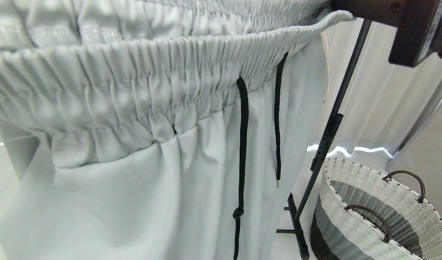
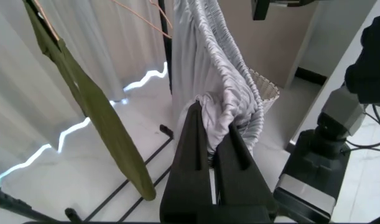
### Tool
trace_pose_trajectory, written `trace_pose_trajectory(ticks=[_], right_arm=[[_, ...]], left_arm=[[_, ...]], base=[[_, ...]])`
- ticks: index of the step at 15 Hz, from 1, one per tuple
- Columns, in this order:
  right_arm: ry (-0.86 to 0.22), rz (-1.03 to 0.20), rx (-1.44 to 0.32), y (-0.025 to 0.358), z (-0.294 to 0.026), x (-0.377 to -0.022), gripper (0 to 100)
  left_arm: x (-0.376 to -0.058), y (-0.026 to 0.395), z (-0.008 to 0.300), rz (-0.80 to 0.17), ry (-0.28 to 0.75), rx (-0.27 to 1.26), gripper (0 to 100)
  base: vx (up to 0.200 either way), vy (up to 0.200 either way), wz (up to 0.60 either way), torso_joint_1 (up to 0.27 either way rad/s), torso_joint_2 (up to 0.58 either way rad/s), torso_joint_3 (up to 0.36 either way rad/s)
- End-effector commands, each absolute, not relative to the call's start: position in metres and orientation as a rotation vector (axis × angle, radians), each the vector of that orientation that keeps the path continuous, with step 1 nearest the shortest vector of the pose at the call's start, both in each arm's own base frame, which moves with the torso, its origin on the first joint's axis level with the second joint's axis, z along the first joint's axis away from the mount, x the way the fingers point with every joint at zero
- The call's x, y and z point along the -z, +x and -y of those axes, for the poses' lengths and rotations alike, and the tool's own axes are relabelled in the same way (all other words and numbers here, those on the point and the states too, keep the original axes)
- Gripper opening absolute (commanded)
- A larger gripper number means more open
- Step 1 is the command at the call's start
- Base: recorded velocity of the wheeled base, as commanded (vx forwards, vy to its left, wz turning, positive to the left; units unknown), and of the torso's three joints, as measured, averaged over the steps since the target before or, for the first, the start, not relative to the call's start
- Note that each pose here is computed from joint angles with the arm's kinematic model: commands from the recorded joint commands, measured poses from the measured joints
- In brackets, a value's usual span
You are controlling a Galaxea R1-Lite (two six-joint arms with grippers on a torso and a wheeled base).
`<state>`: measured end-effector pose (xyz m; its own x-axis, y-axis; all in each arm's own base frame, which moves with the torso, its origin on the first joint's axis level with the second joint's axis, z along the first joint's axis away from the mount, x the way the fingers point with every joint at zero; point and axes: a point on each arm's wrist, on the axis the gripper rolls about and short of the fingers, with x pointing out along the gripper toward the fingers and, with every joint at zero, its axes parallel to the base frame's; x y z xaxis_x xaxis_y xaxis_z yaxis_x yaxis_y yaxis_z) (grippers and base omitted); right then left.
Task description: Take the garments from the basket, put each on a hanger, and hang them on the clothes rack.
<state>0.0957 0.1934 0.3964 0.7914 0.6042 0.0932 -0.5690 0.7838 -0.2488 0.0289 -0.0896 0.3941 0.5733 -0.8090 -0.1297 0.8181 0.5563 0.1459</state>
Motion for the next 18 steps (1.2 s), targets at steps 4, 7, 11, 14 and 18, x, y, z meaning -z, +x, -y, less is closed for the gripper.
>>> trace_pose_trajectory(ticks=[4,7,11,14,18], right_arm=[[-0.224,0.166,-0.636,0.088,-0.175,-0.389,0],[-0.213,0.219,-0.564,0.089,-0.154,-0.409,0],[-0.267,0.193,-0.541,0.077,-0.121,-0.414,0],[-0.327,0.136,-0.556,0.072,-0.112,-0.392,0],[-0.328,0.138,-0.559,0.076,-0.119,-0.394,0]], left_arm=[[-0.383,0.034,0.100,-0.084,0.254,0.872,0],[-0.398,0.052,0.118,-0.059,0.219,0.716,0],[-0.400,0.097,0.137,-0.019,0.219,0.493,0],[-0.392,0.103,0.138,-0.039,0.263,0.470,0],[-0.397,0.103,0.138,-0.006,0.233,0.470,0]], base=[[0.000,0.000,0.00,0.000,0.00,0.000],[0.000,0.000,0.00,0.000,0.00,0.000],[0.000,0.000,0.00,0.000,0.00,0.000],[0.000,0.000,0.00,0.000,0.00,0.000],[0.000,0.000,0.00,0.000,0.00,0.000]])
